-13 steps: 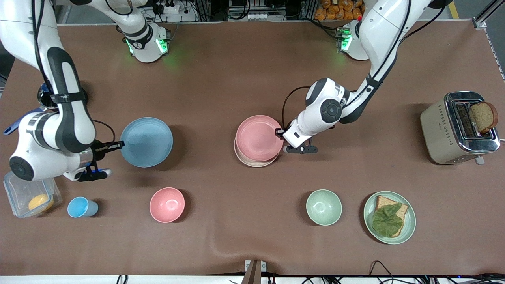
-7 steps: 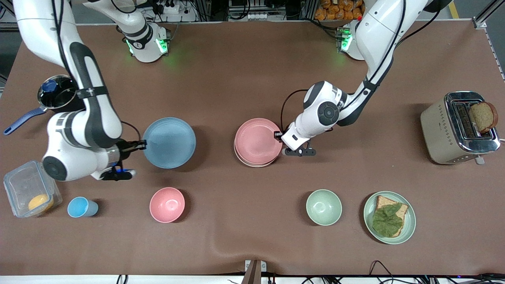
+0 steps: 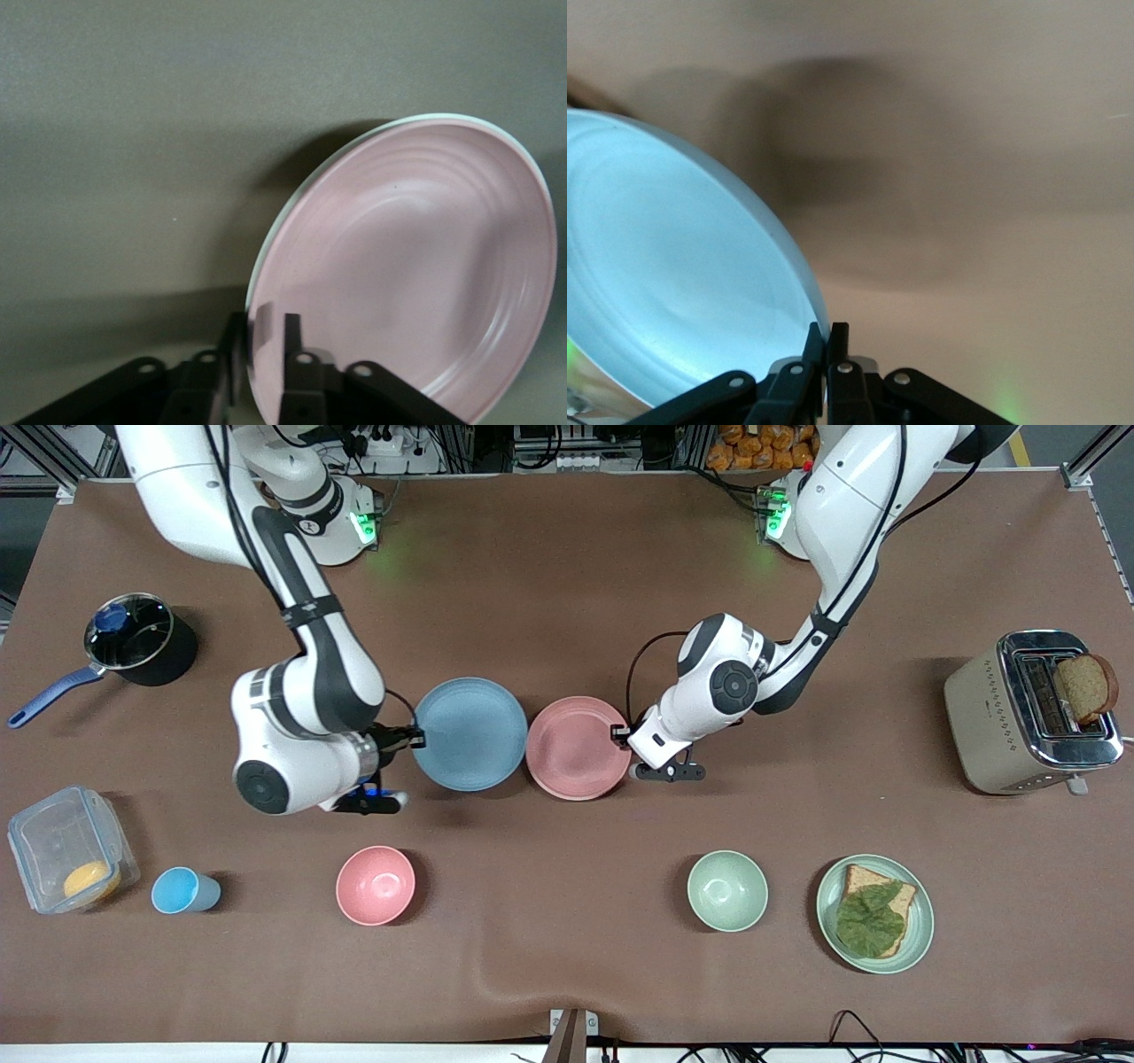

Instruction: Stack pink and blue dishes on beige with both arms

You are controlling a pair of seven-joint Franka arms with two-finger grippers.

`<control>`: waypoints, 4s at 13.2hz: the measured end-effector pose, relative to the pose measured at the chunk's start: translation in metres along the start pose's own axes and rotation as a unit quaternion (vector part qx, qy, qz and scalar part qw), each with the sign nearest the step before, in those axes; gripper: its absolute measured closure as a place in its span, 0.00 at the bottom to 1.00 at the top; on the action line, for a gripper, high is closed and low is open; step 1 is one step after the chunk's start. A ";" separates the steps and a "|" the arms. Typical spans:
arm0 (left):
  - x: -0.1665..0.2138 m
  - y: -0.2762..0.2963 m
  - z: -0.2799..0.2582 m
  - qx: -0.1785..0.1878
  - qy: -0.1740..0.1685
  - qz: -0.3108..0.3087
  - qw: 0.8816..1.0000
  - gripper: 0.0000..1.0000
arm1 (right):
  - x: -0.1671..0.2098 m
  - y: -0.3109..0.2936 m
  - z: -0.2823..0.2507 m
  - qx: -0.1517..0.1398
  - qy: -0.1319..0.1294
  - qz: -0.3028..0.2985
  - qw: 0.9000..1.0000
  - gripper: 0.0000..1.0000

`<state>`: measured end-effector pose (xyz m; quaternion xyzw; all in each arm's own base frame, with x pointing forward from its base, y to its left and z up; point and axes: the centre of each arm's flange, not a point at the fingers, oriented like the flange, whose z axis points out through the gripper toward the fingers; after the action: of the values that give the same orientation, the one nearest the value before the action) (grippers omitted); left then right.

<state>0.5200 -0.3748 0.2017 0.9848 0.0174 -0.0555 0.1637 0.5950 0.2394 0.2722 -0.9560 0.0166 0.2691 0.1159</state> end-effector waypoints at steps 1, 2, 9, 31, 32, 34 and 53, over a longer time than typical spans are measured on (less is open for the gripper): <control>0.001 0.001 -0.001 -0.001 0.001 0.000 1.000 0.61 | -0.001 -0.012 0.008 0.002 0.000 0.006 1.000 0.96; 0.003 0.002 -0.004 -0.003 0.005 0.000 1.000 0.52 | -0.001 -0.022 0.014 0.002 0.002 0.012 1.000 0.96; 0.043 -0.023 -0.170 0.027 0.077 -0.002 0.997 0.00 | 0.006 -0.075 0.054 0.014 0.032 0.032 0.999 0.96; 0.026 -0.099 -0.454 0.184 0.116 -0.025 0.976 0.00 | 0.016 -0.002 -0.077 -0.030 0.065 0.060 0.996 0.00; 0.025 -0.100 -0.460 0.185 0.116 -0.026 0.976 0.00 | 0.012 0.026 -0.098 -0.036 0.061 0.052 0.996 0.00; 0.022 -0.105 -0.472 0.187 0.121 -0.020 0.975 0.00 | 0.007 0.084 -0.133 -0.046 0.063 0.041 0.996 0.00; 0.000 -0.130 -0.502 0.179 0.084 0.004 0.980 0.00 | -0.184 0.207 -0.334 -0.124 0.263 -0.004 0.957 0.00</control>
<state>0.5650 -0.0885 0.6319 0.9994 0.0165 0.0259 -0.0169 0.5885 -0.0445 0.6001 -0.9999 0.0092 0.0073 -0.0107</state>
